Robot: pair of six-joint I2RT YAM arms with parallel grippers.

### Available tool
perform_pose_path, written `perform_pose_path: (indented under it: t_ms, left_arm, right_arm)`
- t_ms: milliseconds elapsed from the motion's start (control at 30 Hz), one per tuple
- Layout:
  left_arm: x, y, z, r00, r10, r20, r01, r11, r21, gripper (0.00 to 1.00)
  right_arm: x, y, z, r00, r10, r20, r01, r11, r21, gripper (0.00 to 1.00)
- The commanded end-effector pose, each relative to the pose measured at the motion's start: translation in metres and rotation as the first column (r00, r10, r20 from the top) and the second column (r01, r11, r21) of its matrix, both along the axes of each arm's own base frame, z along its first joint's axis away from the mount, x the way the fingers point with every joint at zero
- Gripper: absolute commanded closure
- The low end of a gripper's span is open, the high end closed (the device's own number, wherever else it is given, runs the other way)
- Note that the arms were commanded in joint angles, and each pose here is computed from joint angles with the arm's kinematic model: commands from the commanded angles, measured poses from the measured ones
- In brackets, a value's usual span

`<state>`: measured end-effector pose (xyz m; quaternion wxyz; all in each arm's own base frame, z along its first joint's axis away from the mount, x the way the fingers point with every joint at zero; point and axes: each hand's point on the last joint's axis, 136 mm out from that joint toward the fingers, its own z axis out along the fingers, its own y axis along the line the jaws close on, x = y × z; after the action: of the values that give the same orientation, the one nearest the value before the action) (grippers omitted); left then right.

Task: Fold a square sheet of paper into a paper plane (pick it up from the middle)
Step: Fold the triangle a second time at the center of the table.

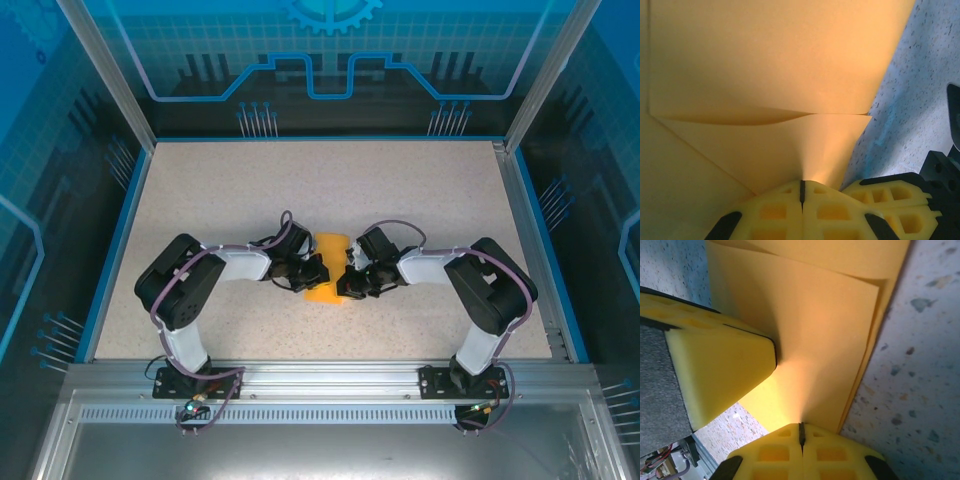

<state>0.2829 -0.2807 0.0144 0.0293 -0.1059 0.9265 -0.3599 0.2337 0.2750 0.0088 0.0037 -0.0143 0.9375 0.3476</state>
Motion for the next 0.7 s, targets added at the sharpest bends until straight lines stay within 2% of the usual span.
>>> perform_pose_path:
  t_ms: [0, 333, 667]
  left_arm:
    - [0.006, 0.015, -0.019, 0.999, 0.033, 0.02, -0.034, 0.997, 0.063, 0.96]
    - [0.023, 0.04, -0.017, 0.996, 0.082, 0.035, -0.085, 0.992, 0.098, 0.95]
    - [0.038, 0.053, -0.02, 0.993, 0.106, 0.043, -0.109, 0.991, 0.082, 0.94]
  right_arm:
    - [-0.031, -0.037, -0.041, 0.993, -0.014, -0.12, -0.009, 0.981, -0.196, 1.0]
    - [-0.034, -0.041, -0.045, 0.991, -0.009, -0.137, -0.022, 0.976, -0.219, 1.0]
    - [-0.035, -0.043, -0.045, 0.99, -0.013, -0.138, -0.017, 0.976, -0.217, 1.0]
